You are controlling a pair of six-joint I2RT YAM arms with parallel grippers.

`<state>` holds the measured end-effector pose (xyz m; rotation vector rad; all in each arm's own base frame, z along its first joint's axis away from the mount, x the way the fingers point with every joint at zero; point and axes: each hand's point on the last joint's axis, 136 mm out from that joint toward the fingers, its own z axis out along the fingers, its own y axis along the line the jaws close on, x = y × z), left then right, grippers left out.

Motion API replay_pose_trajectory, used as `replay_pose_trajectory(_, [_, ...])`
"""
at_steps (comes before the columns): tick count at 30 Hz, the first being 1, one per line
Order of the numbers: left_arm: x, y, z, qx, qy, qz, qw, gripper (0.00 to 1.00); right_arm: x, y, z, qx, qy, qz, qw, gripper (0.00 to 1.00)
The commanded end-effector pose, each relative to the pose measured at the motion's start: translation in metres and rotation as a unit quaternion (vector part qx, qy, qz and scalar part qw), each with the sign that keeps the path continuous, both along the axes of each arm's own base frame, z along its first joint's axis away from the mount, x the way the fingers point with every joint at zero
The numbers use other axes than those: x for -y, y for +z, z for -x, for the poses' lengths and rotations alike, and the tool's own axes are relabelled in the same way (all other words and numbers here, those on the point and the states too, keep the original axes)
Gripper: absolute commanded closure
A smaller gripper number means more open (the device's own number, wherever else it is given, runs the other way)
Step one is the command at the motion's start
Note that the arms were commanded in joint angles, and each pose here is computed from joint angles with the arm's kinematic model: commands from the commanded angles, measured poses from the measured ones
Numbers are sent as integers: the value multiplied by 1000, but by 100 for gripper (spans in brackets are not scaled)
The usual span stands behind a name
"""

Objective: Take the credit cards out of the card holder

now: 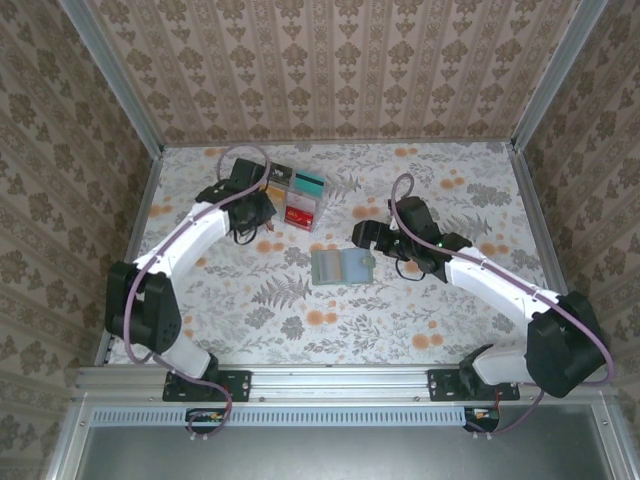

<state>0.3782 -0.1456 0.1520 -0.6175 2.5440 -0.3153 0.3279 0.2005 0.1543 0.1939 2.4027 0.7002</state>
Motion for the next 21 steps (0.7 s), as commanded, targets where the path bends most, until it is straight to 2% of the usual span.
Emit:
replay_pose_trajectory(1, [-20, 3, -11, -9, 98, -29, 995, 100, 10, 15, 4, 13, -36, 24, 999, 8])
replay_pose_trajectory(6, [-20, 6, -45, 15, 166, -31, 986, 100, 6, 19, 15, 19, -29, 9, 999, 8])
replay_pose_trajectory(10, [-17, 0, -66, -1, 200, -41, 979, 100, 9, 21, 25, 23, -25, 10, 999, 7])
replay_pose_trajectory(14, [-2, -8, -79, -10, 219, 2, 976, 100, 11, 18, 28, 27, -22, 10, 999, 7])
replay_pose_trajectory(21, [3, -20, -88, -17, 271, 38, 962, 100, 2, 14, 25, 20, 4, 21, 1000, 7])
